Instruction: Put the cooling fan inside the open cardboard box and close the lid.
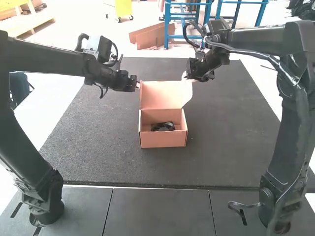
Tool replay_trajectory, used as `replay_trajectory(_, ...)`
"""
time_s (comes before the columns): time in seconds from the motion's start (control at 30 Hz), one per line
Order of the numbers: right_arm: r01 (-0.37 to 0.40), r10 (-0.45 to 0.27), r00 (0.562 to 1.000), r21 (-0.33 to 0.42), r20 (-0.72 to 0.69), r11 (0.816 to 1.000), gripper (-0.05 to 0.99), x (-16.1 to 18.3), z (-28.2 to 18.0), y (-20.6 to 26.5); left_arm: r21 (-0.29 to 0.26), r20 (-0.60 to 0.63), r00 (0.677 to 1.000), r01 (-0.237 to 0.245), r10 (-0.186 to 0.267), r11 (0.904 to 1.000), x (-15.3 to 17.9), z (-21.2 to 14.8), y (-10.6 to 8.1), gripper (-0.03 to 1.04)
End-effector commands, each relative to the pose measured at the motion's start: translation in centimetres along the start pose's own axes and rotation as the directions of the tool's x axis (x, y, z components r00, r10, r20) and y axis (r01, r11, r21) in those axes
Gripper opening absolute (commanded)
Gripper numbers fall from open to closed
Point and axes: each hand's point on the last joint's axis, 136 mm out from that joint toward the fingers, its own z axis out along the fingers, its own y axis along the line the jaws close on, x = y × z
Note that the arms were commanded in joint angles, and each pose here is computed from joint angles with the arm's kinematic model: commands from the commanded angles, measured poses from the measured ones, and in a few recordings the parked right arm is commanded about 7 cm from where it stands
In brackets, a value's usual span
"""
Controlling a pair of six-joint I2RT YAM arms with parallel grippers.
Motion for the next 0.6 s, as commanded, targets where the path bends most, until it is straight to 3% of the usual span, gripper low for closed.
replay_trajectory(0.0, -0.017, 0.018, 1.0, -0.036, 0.005, 0.999, 0.26, -0.74, 0.02, 0.46, 0.031, 0.075, 0.997, -0.009, 0.006, 0.9995, -2.75, -1.46, -1.22, 0.97)
replay_trajectory(0.2, -0.023, 0.022, 1.0, -0.05, -0.014, 0.999, 0.2, -0.3, 0.28, 0.73, 0.031, 0.074, 0.997, -0.005, 0.003, 0.9995, -2.67, -1.39, -1.21, 0.97)
replay_trajectory(0.57, -0.024, 0.024, 1.0, -0.037, -0.001, 0.999, 0.2, -0.68, 0.19, 0.51, 0.029, 0.062, 0.998, 0.0, -0.002, 0.9996, -2.25, -1.34, -1.14, 0.97)
